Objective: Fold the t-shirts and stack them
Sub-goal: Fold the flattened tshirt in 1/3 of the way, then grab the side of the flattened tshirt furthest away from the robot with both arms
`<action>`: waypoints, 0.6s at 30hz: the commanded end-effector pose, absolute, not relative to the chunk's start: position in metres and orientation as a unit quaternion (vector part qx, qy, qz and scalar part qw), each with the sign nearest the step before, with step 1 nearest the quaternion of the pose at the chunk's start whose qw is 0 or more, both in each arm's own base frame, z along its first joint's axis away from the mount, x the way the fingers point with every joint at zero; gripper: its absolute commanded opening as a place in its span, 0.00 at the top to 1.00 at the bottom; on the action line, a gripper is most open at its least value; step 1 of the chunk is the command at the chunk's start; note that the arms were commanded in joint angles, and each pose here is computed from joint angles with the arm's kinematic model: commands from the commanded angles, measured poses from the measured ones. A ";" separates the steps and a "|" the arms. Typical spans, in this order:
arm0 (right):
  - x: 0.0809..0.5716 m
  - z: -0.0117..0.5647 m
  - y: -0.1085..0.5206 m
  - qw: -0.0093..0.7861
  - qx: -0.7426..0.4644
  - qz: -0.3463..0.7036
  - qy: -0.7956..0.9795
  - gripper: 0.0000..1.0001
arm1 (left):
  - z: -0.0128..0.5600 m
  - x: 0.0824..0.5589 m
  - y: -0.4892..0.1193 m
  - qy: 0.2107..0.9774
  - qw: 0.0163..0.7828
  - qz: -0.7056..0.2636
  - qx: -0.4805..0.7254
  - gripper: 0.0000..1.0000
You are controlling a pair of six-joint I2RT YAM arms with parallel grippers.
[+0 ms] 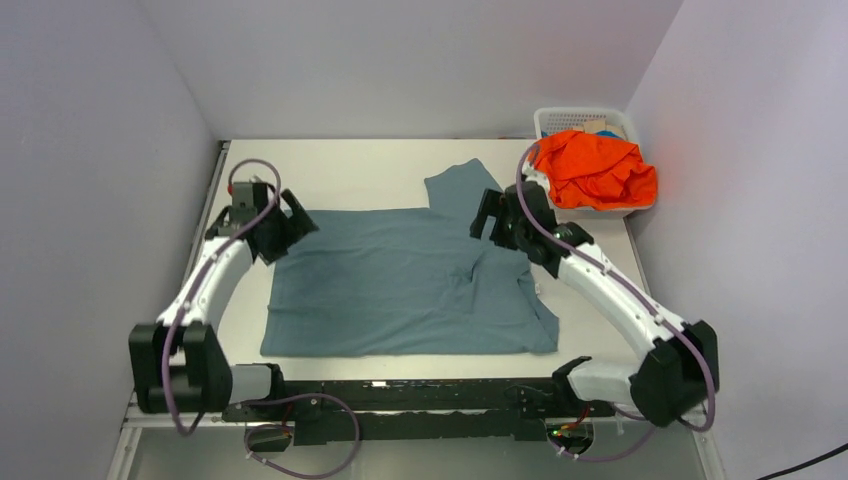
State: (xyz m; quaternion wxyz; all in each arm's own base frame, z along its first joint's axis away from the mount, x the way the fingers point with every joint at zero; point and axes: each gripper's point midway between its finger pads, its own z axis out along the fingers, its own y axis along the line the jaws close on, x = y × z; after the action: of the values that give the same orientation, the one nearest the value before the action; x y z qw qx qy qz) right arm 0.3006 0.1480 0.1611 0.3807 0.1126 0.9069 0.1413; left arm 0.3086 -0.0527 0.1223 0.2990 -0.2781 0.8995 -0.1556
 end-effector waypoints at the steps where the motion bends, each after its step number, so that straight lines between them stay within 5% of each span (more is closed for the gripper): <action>1: 0.369 0.192 0.148 0.442 0.107 0.130 0.881 0.00 | 0.134 0.371 -0.009 0.887 0.334 -0.109 -0.299 0.01; 8: 0.474 0.200 0.152 0.481 0.083 0.145 0.861 0.00 | 0.116 0.441 0.046 0.917 0.296 0.021 -0.268 0.00; 18: 0.588 0.158 0.192 0.483 0.015 0.152 0.862 0.00 | 0.060 0.492 0.044 0.941 0.249 -0.061 -0.220 0.01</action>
State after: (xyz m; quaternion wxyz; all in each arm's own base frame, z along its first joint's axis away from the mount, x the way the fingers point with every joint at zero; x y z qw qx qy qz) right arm 0.5566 0.1756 0.1514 0.4520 0.0515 0.8796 0.1391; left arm 0.4810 0.0507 0.0604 0.2577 -0.2559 0.9313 -0.0295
